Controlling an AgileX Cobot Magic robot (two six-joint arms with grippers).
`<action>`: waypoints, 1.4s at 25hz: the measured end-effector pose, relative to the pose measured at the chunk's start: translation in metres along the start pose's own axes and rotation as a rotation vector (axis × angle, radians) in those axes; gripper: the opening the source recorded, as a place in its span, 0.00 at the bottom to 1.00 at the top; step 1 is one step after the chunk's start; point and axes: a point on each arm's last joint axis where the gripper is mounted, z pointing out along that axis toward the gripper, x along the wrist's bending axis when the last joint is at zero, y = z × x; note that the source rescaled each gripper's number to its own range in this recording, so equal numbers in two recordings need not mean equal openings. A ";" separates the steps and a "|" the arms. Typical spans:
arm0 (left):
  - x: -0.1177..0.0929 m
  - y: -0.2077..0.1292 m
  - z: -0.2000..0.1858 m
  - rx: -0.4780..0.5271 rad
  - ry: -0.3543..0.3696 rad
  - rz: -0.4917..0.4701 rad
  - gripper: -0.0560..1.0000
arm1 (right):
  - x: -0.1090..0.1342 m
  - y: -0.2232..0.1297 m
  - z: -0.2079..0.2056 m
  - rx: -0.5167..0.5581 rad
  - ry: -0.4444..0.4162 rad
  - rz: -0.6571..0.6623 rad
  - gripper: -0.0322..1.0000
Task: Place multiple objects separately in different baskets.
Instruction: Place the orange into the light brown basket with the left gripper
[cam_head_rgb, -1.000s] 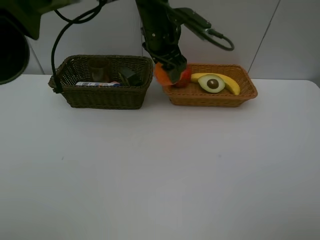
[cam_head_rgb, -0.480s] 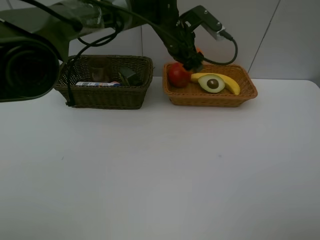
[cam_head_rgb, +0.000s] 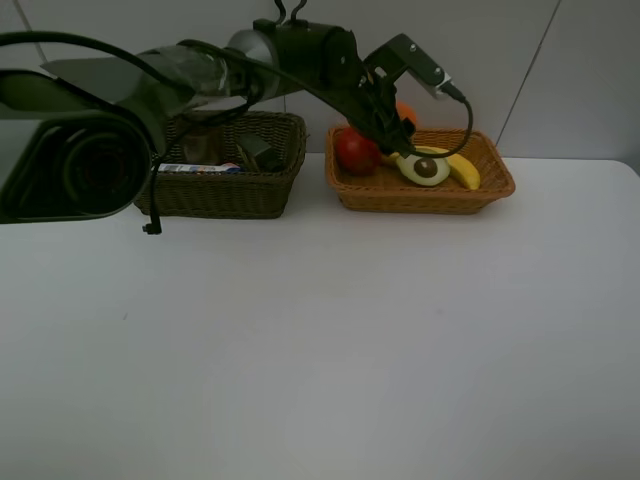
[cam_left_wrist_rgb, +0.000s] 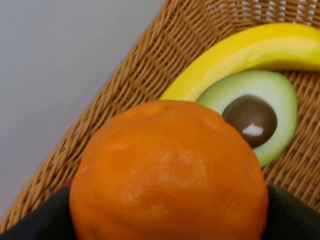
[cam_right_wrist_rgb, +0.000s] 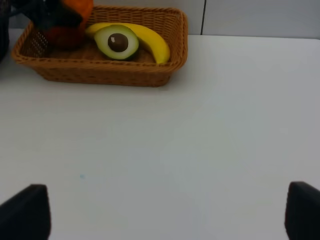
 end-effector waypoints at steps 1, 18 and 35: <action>-0.001 -0.002 0.002 0.002 -0.004 -0.007 0.92 | 0.000 0.000 0.000 0.000 0.000 0.000 0.99; -0.006 -0.016 0.017 0.023 -0.025 -0.034 0.92 | 0.000 0.000 0.000 0.000 0.000 0.000 0.99; -0.006 -0.014 0.017 -0.001 -0.014 -0.010 1.00 | 0.000 0.000 0.000 0.000 0.000 0.000 0.99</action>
